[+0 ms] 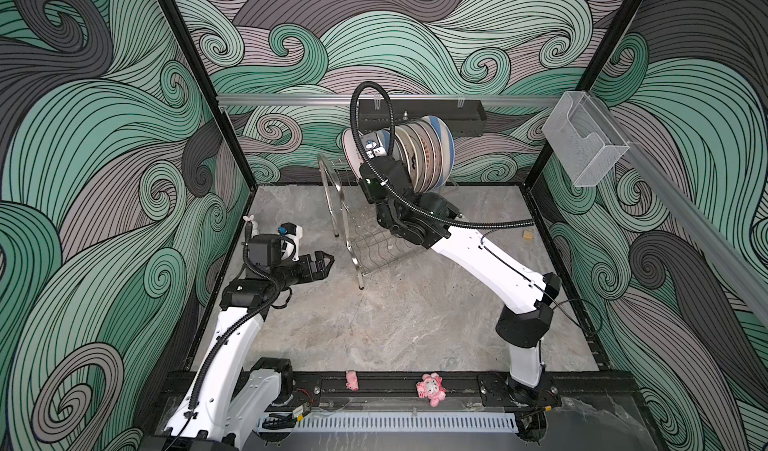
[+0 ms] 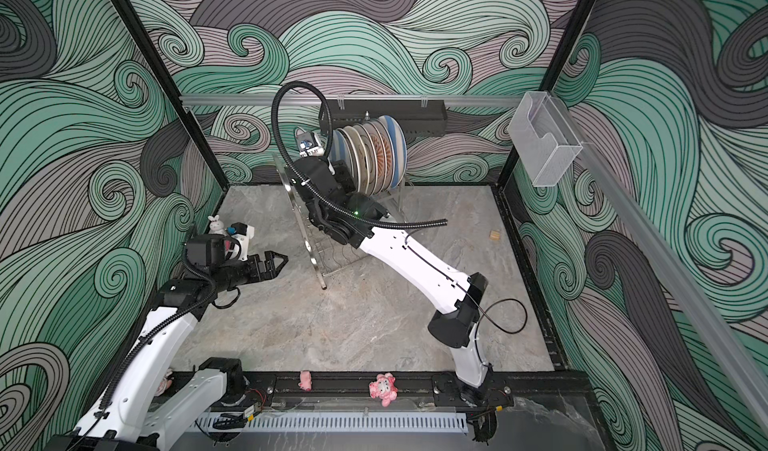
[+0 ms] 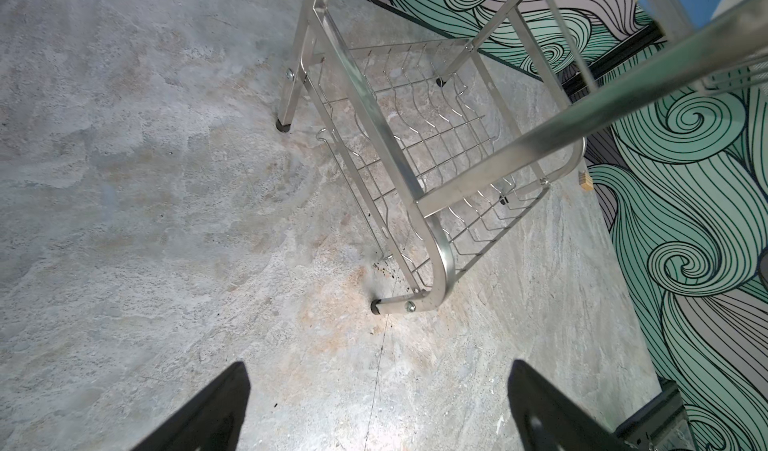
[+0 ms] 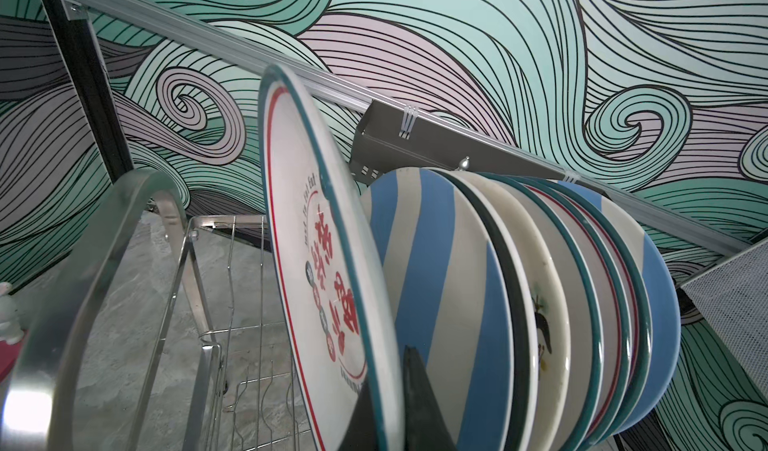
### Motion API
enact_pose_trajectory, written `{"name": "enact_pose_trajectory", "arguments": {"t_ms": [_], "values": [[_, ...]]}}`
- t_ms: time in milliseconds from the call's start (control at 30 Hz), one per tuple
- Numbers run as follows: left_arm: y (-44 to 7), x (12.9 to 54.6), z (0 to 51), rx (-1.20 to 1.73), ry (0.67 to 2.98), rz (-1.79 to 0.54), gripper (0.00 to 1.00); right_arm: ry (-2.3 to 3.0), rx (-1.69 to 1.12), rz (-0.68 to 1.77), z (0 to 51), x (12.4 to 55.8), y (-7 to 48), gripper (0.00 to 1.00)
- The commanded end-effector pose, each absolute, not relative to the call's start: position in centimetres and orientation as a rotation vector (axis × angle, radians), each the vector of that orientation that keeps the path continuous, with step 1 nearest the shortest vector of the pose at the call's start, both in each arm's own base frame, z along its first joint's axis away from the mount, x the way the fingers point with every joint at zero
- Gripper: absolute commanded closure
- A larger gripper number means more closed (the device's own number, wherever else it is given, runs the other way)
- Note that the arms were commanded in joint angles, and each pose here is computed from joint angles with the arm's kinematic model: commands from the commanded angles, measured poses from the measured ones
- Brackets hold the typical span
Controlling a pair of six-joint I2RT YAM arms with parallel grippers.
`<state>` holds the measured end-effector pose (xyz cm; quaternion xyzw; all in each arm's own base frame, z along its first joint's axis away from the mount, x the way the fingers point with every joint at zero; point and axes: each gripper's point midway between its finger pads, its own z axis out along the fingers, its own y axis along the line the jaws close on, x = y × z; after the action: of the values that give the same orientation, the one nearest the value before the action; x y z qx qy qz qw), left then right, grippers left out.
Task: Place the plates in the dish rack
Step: 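Lower the red-text plate into the rack in front of the striped plate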
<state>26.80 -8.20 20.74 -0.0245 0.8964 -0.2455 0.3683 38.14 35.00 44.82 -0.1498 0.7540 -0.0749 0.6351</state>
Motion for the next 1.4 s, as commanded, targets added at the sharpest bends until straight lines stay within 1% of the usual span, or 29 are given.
{"name": "enact_pose_trajectory", "arguments": {"t_ms": [0,533,667,1367], "values": [[-7.9,26.6,21.0,-0.072,2.296,-0.622,0.02,1.627,-0.173,-0.125,48.9,38.0,33.7,1.0],[-8.1,26.5,21.3,-0.063,2.282,-0.636,0.01,1.64,-0.166,-0.136,47.2,38.6,34.4,1.0],[-7.6,26.5,21.1,-0.081,2.29,-0.598,0.01,1.659,-0.163,-0.129,46.4,39.1,34.4,1.0],[-7.6,26.4,21.2,-0.082,2.284,-0.596,0.01,1.735,-0.173,-0.112,42.9,39.7,34.8,1.0]]}}
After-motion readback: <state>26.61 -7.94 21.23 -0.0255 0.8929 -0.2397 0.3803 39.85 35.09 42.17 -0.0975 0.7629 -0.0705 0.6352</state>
